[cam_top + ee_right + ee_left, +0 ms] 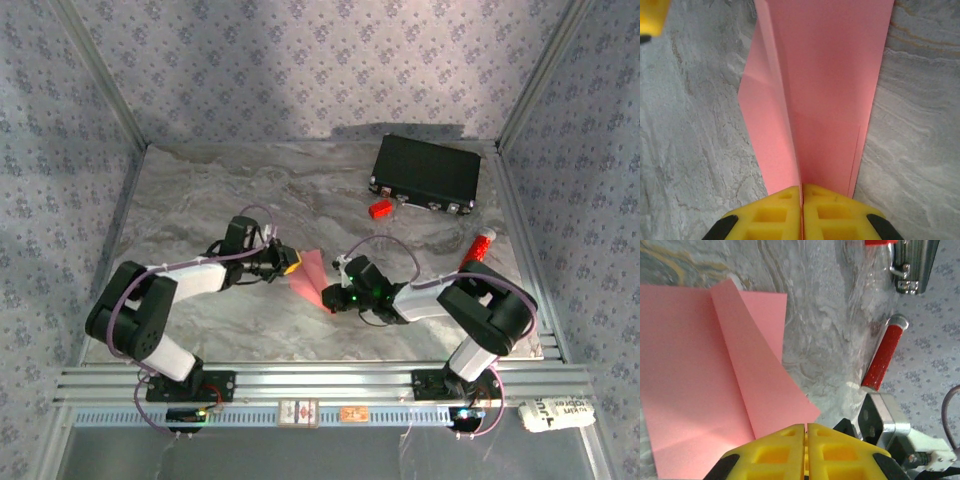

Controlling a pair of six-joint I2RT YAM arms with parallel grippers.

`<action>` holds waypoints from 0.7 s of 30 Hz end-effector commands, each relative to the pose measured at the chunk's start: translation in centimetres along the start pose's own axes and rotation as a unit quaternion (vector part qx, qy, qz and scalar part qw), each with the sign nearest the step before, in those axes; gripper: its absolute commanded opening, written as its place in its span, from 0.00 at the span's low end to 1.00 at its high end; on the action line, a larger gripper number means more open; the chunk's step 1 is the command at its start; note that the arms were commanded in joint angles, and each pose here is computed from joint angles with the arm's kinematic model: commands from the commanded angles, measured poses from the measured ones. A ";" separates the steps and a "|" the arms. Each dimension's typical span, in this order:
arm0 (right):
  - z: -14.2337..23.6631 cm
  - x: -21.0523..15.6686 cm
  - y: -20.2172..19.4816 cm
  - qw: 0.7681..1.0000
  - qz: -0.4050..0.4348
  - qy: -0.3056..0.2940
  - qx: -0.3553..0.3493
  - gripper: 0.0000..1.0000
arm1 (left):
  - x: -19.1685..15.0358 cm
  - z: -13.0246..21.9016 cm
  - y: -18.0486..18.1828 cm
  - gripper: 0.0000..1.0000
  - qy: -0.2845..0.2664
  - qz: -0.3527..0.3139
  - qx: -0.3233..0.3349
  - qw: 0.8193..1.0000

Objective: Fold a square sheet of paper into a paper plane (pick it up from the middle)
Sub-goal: Fourth fold the wing at the center of the table.

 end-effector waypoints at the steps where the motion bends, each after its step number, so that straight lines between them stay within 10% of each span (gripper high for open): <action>1: -0.3 -1.7 -1.1 0.998 -0.038 0.040 0.003 0.10 | -0.3 -0.9 -0.9 0.09 0.019 -0.013 -0.017 1.000; 21: -0.3 -1.4 -2.3 0.992 -0.098 0.070 0.031 0.10 | -0.4 -3.9 -0.8 0.08 0.020 -0.016 -0.037 0.999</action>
Point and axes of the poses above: each hand's point on the last joint's axis, 136 mm out from that joint toward the fingers, its own z axis back along the fingers, its own y axis along the line the jaws close on, x = y × z, the point moved 6 cm from there along z, back along the fingers, and after that the axes turned 4 degrees about z, right-handed, at the moved point
